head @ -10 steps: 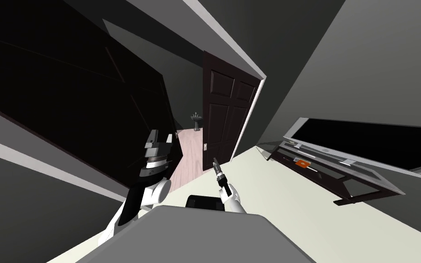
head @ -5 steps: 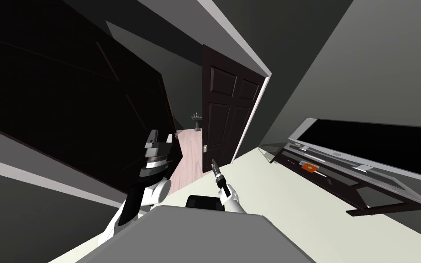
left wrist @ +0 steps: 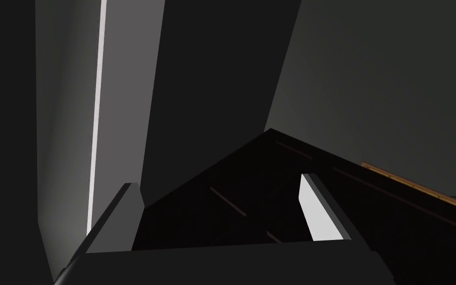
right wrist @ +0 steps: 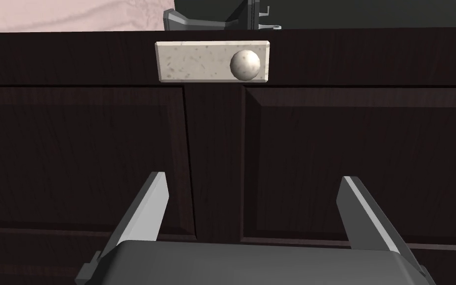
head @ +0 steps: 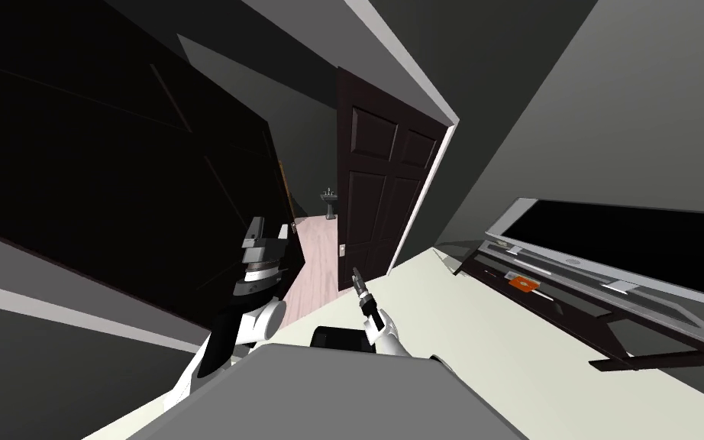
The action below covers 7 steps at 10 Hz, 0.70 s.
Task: Push the door open
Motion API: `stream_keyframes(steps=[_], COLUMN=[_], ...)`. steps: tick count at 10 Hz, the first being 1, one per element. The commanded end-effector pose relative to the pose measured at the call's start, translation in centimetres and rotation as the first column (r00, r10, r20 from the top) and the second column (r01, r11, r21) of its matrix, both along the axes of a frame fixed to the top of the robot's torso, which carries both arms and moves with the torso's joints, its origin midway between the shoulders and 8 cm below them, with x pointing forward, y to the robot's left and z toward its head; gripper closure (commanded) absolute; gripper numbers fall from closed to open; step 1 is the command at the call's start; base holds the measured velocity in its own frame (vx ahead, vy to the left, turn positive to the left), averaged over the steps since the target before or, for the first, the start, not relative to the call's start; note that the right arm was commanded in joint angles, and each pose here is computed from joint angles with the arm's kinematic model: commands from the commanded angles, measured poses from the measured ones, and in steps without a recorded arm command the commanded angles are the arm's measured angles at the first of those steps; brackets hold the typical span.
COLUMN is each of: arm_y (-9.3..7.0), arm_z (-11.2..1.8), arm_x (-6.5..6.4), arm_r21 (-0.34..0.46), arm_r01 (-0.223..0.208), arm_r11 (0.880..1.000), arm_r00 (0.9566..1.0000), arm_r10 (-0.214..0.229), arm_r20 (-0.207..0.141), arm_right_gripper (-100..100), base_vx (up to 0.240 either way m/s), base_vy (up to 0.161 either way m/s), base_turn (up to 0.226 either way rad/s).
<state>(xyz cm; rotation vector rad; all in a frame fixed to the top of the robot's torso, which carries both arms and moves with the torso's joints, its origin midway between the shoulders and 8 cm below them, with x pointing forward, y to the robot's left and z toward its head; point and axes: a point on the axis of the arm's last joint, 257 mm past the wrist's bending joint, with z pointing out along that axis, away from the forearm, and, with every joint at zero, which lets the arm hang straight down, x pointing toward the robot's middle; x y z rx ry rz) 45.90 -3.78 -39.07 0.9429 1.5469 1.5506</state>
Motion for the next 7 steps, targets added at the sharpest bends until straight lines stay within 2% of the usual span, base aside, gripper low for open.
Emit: stream_keyframes(steps=[1, 4, 7], arm_y=[-1.1, -2.4, -3.1], arm_z=[-0.3, -0.5, -0.6], arm_x=[0.2, 0.4, 0.6], arm_r21=[-0.019, -0.038, -0.045], arm_r01=[0.008, 0.019, 0.029], arm_r11=[1.0, 0.999, 0.999], arm_r00=[1.0, 0.9998, 0.9996], arm_r10=[-0.008, -0.019, -0.029], arm_r20=[0.001, 0.003, 0.004], arm_right_gripper=[-100, -100, -100], base_vx=[0.105, 0.172, 0.188], base_vy=[0.045, 0.086, 0.098], base_turn=[0.031, 0.025, 0.027])
